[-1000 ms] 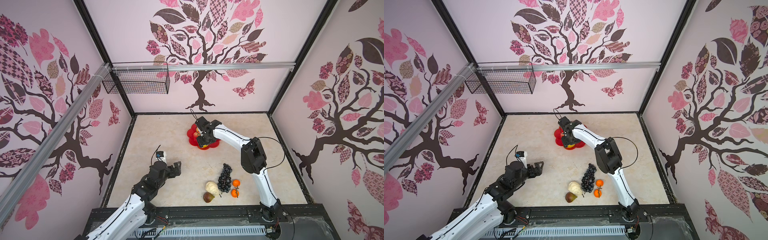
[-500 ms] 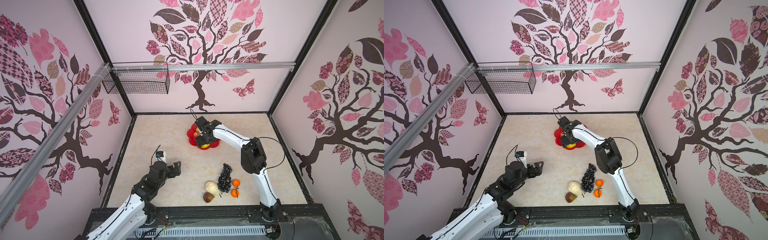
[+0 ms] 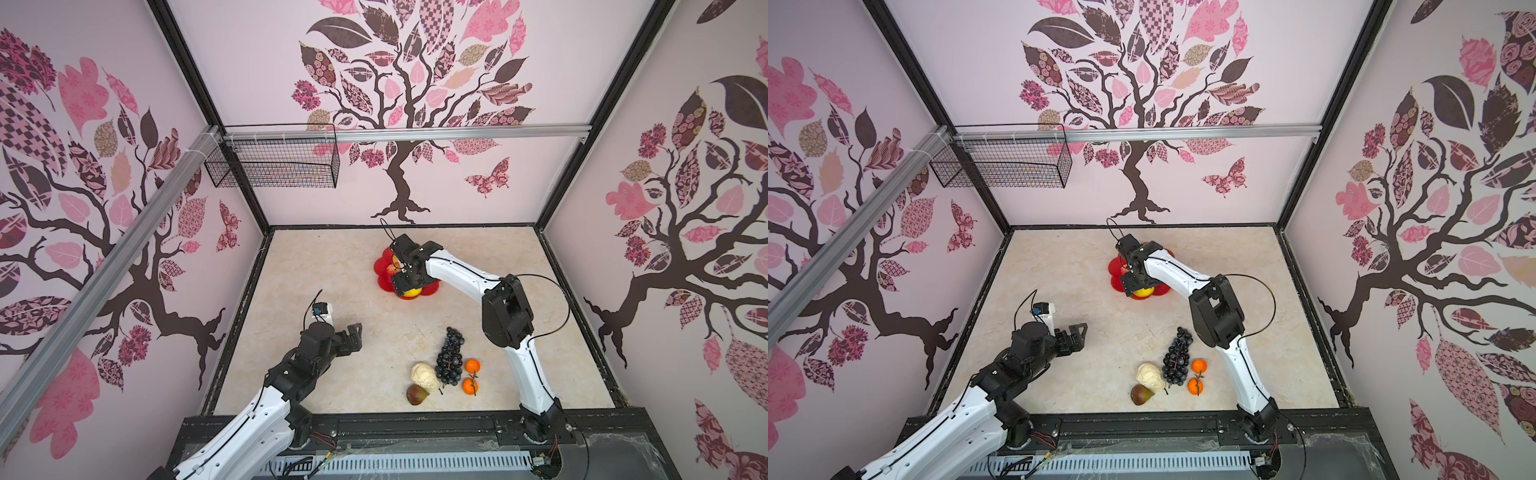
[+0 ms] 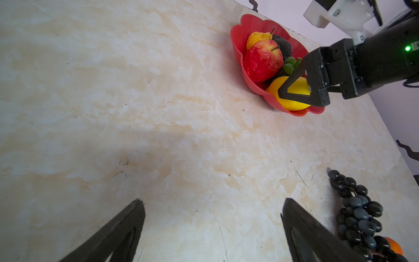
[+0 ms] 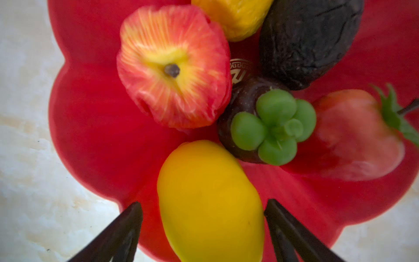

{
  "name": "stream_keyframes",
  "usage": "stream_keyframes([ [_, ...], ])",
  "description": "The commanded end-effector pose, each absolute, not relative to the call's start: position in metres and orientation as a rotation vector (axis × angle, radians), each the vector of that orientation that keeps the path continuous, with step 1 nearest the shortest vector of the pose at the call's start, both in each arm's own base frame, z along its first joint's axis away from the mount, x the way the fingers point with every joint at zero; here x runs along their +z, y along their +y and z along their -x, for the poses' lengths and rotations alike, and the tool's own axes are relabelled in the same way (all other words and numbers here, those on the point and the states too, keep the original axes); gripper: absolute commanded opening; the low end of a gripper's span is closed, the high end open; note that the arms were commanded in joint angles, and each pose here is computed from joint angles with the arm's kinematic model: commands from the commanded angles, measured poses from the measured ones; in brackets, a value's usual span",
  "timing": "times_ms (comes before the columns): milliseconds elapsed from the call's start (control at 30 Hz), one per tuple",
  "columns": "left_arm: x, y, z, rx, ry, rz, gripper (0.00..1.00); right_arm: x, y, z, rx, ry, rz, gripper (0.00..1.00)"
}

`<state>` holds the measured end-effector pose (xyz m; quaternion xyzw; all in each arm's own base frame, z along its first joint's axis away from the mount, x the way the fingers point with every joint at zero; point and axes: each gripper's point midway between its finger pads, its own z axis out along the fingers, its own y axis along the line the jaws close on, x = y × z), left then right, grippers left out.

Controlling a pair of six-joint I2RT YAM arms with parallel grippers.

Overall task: Arrange fruit in a fruit bowl
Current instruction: Place the fruit in the fruit bowl.

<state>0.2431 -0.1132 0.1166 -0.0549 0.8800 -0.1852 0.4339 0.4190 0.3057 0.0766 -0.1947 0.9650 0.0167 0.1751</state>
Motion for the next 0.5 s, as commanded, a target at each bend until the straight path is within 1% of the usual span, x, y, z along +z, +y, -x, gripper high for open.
stream_keyframes([
  [0, 0.127, -0.115, -0.248, -0.468, 2.164, 0.133, 0.98, 0.126, 0.304, -0.414, 0.08, 2.658, 0.537, 0.89],
  [267, 0.123, -0.121, -0.25, -0.488, 2.183, 0.11, 0.97, 0.159, 0.288, -0.394, 0.087, 2.605, 0.515, 0.92],
  [467, 0.113, -0.134, -0.25, -0.533, 2.229, 0.066, 0.97, 0.174, 0.262, -0.355, 0.154, 2.543, 0.475, 0.93],
])
